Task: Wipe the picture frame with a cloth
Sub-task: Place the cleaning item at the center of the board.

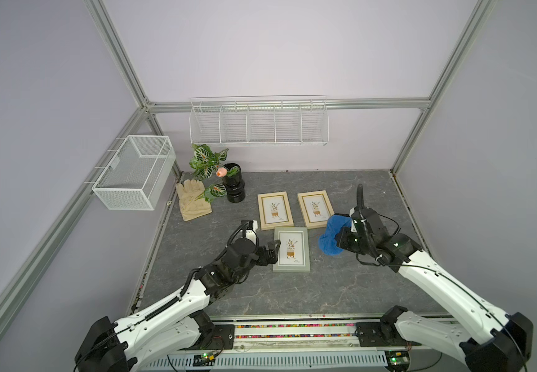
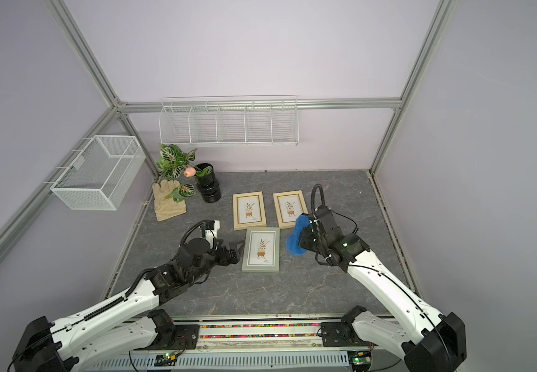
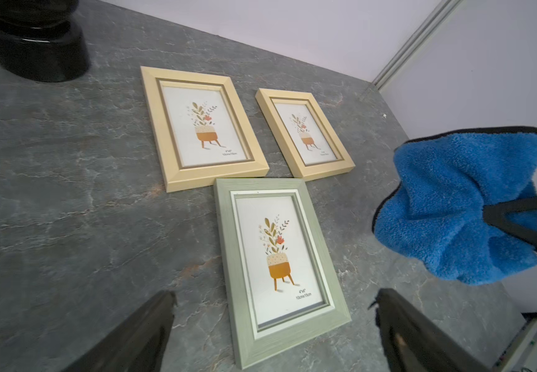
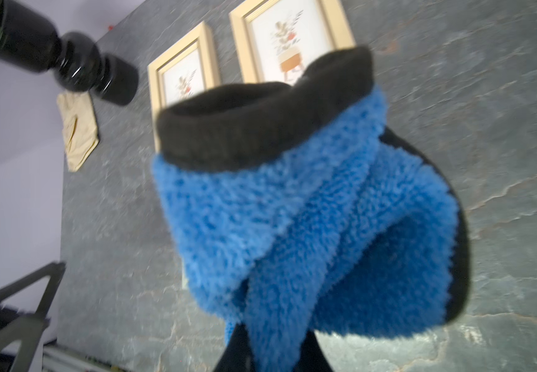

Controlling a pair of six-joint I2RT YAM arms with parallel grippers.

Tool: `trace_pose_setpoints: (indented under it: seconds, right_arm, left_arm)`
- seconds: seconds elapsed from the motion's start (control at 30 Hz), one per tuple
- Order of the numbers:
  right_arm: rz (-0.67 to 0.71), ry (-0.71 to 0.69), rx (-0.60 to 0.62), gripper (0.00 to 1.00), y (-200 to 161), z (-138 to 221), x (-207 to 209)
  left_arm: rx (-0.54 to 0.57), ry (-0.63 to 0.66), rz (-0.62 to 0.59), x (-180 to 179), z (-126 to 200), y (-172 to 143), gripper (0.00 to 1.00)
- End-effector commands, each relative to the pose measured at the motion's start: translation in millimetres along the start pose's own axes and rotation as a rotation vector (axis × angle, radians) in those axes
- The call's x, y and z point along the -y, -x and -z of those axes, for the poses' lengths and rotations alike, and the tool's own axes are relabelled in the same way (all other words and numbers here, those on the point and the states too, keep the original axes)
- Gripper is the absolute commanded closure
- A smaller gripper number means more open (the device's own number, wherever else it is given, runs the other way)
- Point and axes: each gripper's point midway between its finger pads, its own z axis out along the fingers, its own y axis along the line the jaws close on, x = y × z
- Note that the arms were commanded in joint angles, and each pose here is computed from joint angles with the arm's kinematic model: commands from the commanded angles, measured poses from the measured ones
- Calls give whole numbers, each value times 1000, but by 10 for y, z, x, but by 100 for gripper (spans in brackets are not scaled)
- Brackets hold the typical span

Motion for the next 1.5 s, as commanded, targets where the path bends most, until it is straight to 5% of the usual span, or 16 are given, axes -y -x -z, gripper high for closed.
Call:
trace_pose_setpoints:
  seconds: [0.0, 0.23, 0.47, 0.53, 0.7, 0.83, 1.2, 1.47]
  right_arm:
    - [-21, 13, -9, 91, 70, -98, -4]
    - [-120, 59, -79, 89, -144, -470, 61]
    - [-198, -64, -151, 84, -635, -655, 578]
    - [-210, -125, -172, 72, -764, -647, 748]
    - [-185, -271, -190, 21, -881, -522, 1055]
    - [-144, -303, -149, 2, -794, -380, 1110]
    - [26, -328, -153, 11, -653, -37, 1072]
    - [165, -256, -86, 11, -310, 206, 782]
  left_arm:
    - [0, 99, 28, -227, 4, -28, 0]
    - [15, 165, 65, -408, 34, -43, 0]
    - [48, 195, 74, -514, 85, -12, 1]
    - [55, 207, 74, -545, 86, -4, 0]
    - [76, 258, 77, -641, 85, 44, 0]
    - [95, 305, 92, -739, 81, 116, 0]
    - [147, 747, 132, -1489, 400, 351, 0]
    - [183, 894, 167, -1802, 452, 499, 0]
